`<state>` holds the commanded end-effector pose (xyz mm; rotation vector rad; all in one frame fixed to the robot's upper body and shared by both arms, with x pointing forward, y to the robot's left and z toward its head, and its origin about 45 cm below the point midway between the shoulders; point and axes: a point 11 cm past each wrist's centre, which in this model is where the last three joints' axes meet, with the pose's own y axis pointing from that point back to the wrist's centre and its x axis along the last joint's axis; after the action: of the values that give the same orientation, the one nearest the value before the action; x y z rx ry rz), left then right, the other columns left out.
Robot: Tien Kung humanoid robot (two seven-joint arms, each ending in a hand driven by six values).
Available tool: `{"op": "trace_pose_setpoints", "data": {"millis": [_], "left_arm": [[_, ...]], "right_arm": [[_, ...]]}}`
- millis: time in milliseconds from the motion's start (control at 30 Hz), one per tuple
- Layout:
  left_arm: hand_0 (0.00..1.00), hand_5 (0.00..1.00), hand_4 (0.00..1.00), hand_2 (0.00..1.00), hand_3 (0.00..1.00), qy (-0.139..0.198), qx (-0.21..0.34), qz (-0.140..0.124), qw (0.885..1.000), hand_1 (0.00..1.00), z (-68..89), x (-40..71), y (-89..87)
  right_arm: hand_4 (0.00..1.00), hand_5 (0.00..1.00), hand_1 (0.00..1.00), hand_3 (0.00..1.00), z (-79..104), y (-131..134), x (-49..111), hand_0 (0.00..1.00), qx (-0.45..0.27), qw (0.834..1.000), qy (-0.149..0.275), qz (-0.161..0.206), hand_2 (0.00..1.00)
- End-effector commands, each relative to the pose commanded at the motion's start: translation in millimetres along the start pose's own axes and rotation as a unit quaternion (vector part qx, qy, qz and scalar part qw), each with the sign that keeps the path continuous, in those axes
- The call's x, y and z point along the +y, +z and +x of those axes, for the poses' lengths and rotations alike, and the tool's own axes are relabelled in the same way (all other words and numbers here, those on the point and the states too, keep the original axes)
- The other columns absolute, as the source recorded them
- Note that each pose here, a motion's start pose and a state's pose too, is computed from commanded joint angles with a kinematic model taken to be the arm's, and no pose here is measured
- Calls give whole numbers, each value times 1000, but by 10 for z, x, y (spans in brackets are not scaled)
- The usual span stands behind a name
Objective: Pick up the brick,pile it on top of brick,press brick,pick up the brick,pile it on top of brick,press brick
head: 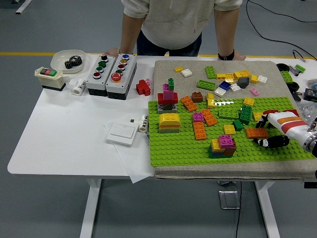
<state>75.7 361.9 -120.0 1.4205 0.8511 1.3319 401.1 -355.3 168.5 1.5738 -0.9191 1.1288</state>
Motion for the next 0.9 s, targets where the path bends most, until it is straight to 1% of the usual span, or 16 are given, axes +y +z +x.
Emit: {"op": "trace_pose_setpoints", "data": {"millis": [33,67,233,267,433,467,633,667,833,900], "left_arm": [[846,679,680,806,595,0,0,0,1000,815,0,0,-1],[846,680,680,806,594,0,-1,0,1000,816,1,0,-1],[846,680,680,806,594,0,-2,0,1000,816,3,0,-1],[846,681,679,807,594,0,-2,0,1000,816,3,0,1],[846,681,679,807,594,0,-1,-1,1000,816,3,1,11],[846,681,679,808,594,0,-1,-1,1000,816,3,1,13],[846,681,679,808,594,0,-1,-1,1000,816,3,1,20],[847,681,679,808,595,0,-1,-2,1000,817,2,2,23],[847,681,679,808,595,1,-1,-3,1000,817,6,2,34],[847,681,679,807,594,1,-1,-3,1000,817,6,2,40]], "right_arm": [[802,443,487,546,-3,1,1,454,0,1000,1,0,561],[796,451,470,541,-4,3,2,368,1,1000,1,0,543],[796,451,470,541,2,2,7,368,1,1000,8,3,543],[787,460,448,529,5,4,8,289,2,1000,9,3,526],[787,460,448,529,4,20,12,289,1,1000,10,1,526],[782,461,440,529,3,21,13,261,1,1000,10,1,521],[782,461,440,529,0,22,13,261,1,1000,12,1,521],[773,464,432,527,0,21,13,245,1,1000,13,2,515],[773,464,432,527,-4,25,12,245,2,1000,15,1,515],[759,467,422,527,-6,31,14,233,3,1000,18,1,509]]}}
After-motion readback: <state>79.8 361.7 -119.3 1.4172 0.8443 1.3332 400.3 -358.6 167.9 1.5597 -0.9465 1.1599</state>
